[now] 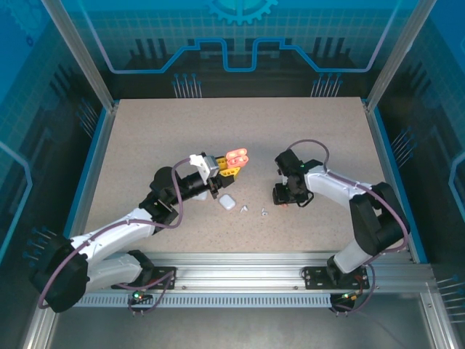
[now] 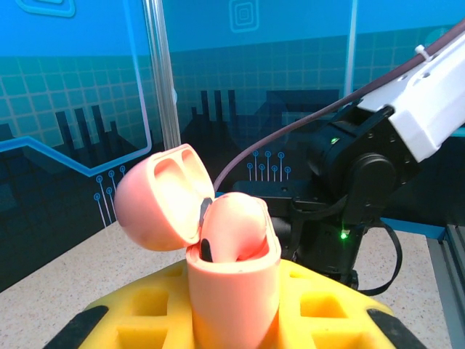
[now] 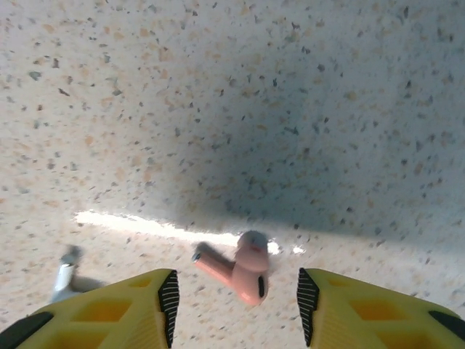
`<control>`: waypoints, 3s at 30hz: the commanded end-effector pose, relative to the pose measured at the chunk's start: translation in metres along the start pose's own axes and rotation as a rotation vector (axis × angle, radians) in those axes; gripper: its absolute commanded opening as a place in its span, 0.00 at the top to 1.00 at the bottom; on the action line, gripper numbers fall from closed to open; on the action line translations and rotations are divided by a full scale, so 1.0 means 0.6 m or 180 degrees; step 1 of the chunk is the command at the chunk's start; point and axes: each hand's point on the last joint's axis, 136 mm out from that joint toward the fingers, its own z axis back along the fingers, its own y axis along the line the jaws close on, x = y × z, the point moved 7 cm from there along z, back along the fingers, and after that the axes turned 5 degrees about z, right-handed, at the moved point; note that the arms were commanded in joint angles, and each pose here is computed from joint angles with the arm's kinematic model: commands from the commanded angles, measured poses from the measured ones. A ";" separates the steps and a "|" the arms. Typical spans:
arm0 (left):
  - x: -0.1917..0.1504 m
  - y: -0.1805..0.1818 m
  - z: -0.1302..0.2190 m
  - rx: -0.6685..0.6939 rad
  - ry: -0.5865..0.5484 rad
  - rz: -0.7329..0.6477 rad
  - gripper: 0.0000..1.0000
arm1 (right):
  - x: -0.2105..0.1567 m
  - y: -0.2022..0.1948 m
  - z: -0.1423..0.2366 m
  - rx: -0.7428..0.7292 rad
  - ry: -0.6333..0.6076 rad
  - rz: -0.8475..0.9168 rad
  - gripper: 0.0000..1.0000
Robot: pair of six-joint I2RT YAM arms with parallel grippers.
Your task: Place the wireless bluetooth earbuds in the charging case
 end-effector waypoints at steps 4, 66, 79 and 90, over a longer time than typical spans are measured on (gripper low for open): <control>0.009 0.005 -0.003 0.0046 -0.0059 -0.0059 0.89 | -0.027 0.009 -0.010 0.0245 0.0187 -0.0393 0.41; 0.009 0.004 0.002 0.0084 -0.0014 -0.0126 0.88 | 0.055 0.080 -0.031 0.0242 0.0058 0.0165 0.37; 0.006 0.004 0.003 0.0088 -0.0011 -0.0124 0.88 | 0.044 0.074 -0.033 0.0206 0.0195 -0.0179 0.45; 0.007 0.004 0.004 0.0096 -0.0012 -0.0130 0.88 | 0.055 0.094 -0.046 0.0304 0.0224 -0.0159 0.46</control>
